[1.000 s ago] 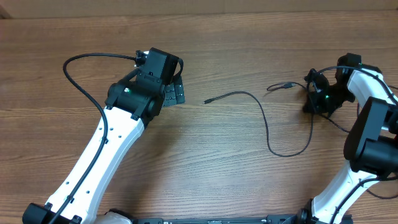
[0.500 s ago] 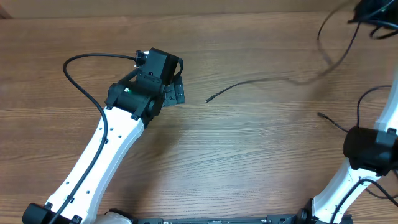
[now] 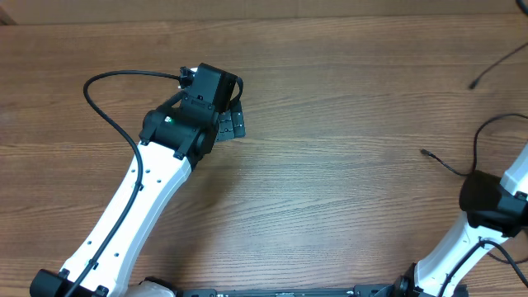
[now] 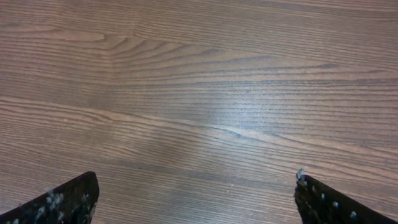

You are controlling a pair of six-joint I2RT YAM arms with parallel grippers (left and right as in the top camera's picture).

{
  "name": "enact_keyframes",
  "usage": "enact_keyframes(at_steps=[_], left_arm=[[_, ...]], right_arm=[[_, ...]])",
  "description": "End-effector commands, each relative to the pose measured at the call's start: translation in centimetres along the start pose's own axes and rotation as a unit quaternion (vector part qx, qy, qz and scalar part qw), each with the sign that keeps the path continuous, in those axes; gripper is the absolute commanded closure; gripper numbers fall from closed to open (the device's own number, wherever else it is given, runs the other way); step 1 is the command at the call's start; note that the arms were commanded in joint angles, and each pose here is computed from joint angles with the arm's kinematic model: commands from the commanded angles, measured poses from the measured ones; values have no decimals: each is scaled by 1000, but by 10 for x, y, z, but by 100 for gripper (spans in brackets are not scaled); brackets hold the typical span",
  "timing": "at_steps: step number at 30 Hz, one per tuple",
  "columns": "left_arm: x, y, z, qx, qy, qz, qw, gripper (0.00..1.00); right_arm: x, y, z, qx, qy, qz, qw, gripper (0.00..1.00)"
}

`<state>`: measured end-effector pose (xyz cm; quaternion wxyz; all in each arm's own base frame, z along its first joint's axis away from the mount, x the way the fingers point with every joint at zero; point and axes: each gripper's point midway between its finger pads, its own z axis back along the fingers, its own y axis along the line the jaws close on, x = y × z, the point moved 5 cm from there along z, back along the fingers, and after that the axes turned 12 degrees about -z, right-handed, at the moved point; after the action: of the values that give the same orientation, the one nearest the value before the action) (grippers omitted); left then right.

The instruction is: Untangle cables

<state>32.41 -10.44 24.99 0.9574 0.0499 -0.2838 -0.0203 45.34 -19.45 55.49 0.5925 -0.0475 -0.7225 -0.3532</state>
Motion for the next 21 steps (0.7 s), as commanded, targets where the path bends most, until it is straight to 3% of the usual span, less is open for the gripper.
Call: enact_keyframes(at_steps=[1,12,16,21], left_arm=[[3,1,6,-1,-9,8,1000,0],[3,1,6,-1,-9,8,1000,0],[3,1,6,-1,-9,8,1000,0],[3,1,6,-1,-9,8,1000,0]], right_arm=[[-17,-32,-18,-64,11,-5,998,96],[-197,-139,-55,-204,214,13,955,96],[-246,-179,-49,-238,267,-24,934,96],[-280,-200,-41,-243,305,-27,920,96]])
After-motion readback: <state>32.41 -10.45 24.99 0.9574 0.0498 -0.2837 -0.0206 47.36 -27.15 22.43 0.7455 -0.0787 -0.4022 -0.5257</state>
